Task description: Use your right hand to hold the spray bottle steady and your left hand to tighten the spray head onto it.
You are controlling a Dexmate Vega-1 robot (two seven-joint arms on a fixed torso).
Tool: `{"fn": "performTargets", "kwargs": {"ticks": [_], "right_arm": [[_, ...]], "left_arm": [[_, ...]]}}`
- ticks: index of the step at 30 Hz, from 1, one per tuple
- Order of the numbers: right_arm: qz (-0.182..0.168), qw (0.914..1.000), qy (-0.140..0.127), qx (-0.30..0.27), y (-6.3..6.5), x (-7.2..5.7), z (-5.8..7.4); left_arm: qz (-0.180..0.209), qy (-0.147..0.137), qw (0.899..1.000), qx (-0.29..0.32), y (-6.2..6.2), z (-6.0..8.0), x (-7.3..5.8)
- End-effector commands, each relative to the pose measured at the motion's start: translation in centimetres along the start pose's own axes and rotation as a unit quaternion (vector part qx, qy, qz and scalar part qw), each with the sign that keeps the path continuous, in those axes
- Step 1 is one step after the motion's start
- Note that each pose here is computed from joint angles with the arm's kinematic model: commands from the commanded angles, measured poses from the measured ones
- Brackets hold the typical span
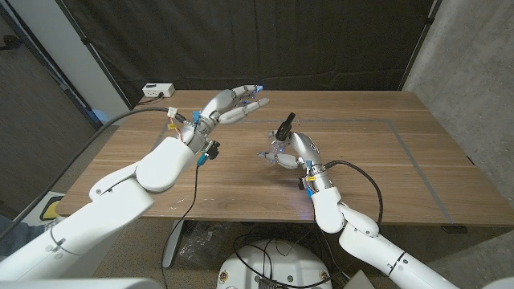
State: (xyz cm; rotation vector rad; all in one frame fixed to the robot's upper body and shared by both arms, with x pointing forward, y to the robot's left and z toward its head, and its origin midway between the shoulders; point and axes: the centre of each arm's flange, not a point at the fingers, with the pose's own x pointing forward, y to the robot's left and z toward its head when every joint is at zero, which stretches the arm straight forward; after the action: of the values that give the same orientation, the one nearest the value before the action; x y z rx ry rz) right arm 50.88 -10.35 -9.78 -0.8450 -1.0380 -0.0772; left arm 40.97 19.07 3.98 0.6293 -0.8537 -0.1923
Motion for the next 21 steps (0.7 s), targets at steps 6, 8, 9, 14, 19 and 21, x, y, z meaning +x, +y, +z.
{"fn": "performTargets", "kwargs": {"ticks": [6,8,9,14,19,21], "right_arm": [[-0.021,0.9958,0.023,-0.086,1.9,0.4,-2.0],[-0.044,0.993,0.016,-0.108,2.4,0.1,-2.0],[-0.057,0.9911,0.014,-0.12,2.6,-0.1,-1.9],[-0.065,0.9894,0.019,-0.129,3.7,-0.2,-2.1],[-0.051,0.9931,0.044,-0.096,4.6,-0.1,-2.7],[-0.046,0.9936,0.052,-0.089,4.9,0.0,-2.9]], "left_arm": [[0.019,0.03,0.997,-0.065,-0.9,-4.1,-3.0],[0.014,0.03,0.997,-0.073,-1.4,-4.5,-3.0],[0.012,0.03,0.997,-0.076,-1.6,-4.6,-2.9],[-0.001,0.028,0.996,-0.084,-2.3,-4.9,-2.6],[-0.008,0.03,0.995,-0.09,-2.5,-5.1,-2.5],[-0.013,0.032,0.995,-0.092,-2.6,-5.2,-2.5]]}}
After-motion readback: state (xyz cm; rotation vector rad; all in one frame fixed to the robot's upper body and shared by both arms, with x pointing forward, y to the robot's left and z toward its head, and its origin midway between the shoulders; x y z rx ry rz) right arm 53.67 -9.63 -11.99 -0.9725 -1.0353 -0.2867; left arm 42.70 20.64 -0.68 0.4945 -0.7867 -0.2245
